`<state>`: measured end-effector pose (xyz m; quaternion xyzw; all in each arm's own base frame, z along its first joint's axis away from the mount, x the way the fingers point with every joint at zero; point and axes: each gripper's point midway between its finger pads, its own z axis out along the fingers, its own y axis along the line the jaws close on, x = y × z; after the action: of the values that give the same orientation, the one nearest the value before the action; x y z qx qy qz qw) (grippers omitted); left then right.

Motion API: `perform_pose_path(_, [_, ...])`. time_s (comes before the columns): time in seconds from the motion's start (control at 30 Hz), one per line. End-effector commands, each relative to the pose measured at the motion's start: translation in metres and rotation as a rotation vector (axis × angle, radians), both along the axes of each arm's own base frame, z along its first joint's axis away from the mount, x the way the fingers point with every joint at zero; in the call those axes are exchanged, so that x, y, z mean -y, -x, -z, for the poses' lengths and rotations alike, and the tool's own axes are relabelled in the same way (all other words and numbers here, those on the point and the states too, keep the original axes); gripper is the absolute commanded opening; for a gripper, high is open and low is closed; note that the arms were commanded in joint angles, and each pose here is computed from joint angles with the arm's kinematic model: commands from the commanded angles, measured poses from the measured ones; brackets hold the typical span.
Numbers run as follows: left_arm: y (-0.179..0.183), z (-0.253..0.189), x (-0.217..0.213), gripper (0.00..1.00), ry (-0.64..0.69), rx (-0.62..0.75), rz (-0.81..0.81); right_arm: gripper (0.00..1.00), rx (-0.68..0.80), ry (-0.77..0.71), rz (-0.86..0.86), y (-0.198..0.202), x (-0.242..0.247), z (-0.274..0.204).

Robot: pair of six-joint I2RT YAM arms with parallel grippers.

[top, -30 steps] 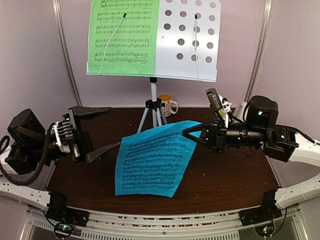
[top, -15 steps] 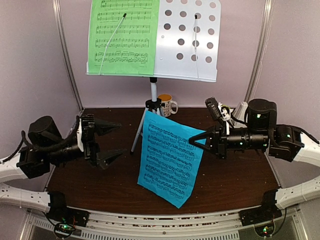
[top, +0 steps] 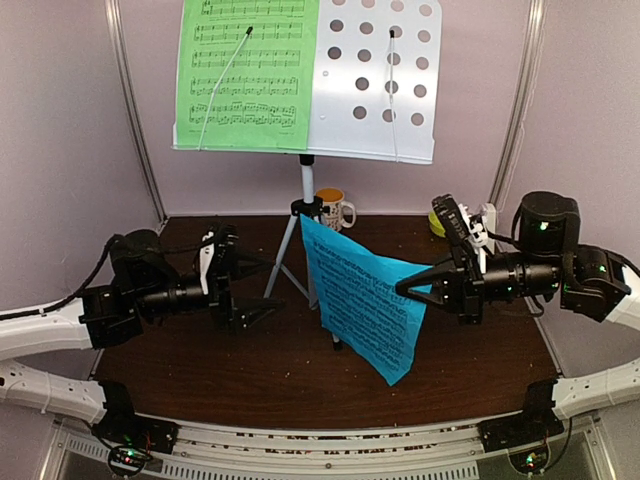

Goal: Set up the instrument practice props

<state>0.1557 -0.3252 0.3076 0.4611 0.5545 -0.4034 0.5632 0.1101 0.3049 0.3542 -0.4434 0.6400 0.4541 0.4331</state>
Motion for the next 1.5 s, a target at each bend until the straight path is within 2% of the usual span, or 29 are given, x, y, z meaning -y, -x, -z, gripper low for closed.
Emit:
perform_pose_path(0.0, [0.007, -0.022, 0.011, 0.82, 0.071, 0.043, 0.078, 0.0, 0.057, -0.028, -0.074, 0.014, 0.005, -0.022])
perform_pose_path(0.13, [0.005, -0.023, 0.017, 0.88, 0.089, 0.051, 0.088, 0.0, 0.062, -0.019, -0.117, 0.022, 0.005, -0.025])
perform_pose_path(0.27, [0.002, -0.02, 0.021, 0.97, 0.08, 0.052, 0.087, 0.0, 0.066, -0.017, -0.157, 0.029, 0.007, -0.03])
perform_pose_path(0.47, [0.013, -0.033, 0.025, 0.95, 0.112, 0.067, 0.162, 0.0, 0.089, -0.021, -0.158, 0.028, 0.006, -0.037])
perform_pose_path(0.63, [0.035, -0.05, 0.035, 0.78, 0.139, 0.066, 0.282, 0.0, 0.117, -0.024, -0.119, 0.019, 0.003, -0.041])
perform_pose_path(0.67, [0.04, -0.054, 0.036, 0.69, 0.146, 0.07, 0.306, 0.0, 0.122, -0.022, -0.104, 0.015, 0.002, -0.041])
perform_pose_path(0.77, [0.046, -0.062, 0.033, 0.32, 0.161, 0.076, 0.325, 0.0, 0.128, -0.024, -0.076, 0.008, -0.001, -0.042])
perform_pose_path(0.83, [0.047, -0.066, 0.029, 0.11, 0.177, 0.077, 0.313, 0.0, 0.126, -0.04, -0.051, 0.003, -0.001, -0.043])
perform_pose_path(0.87, [0.046, -0.069, 0.027, 0.0, 0.185, 0.076, 0.303, 0.03, 0.124, -0.052, -0.041, 0.001, -0.001, -0.043])
perform_pose_path(0.93, [0.044, -0.076, 0.024, 0.0, 0.205, 0.062, 0.275, 0.18, 0.113, -0.082, -0.027, -0.001, -0.001, -0.042])
perform_pose_path(1.1, [0.044, -0.099, 0.015, 0.0, 0.275, 0.026, 0.269, 0.69, 0.075, -0.15, -0.031, -0.001, -0.001, -0.031])
perform_pose_path(1.13, [0.044, -0.103, 0.014, 0.0, 0.285, 0.013, 0.269, 0.74, 0.063, -0.153, -0.042, 0.001, -0.003, -0.024])
perform_pose_path(1.33, [0.05, -0.127, 0.004, 0.0, 0.331, -0.002, 0.298, 0.76, 0.038, -0.14, -0.058, -0.001, -0.01, 0.006])
perform_pose_path(1.47, [0.054, -0.14, -0.002, 0.0, 0.367, -0.014, 0.324, 0.67, 0.01, -0.107, -0.084, 0.0, -0.017, 0.03])
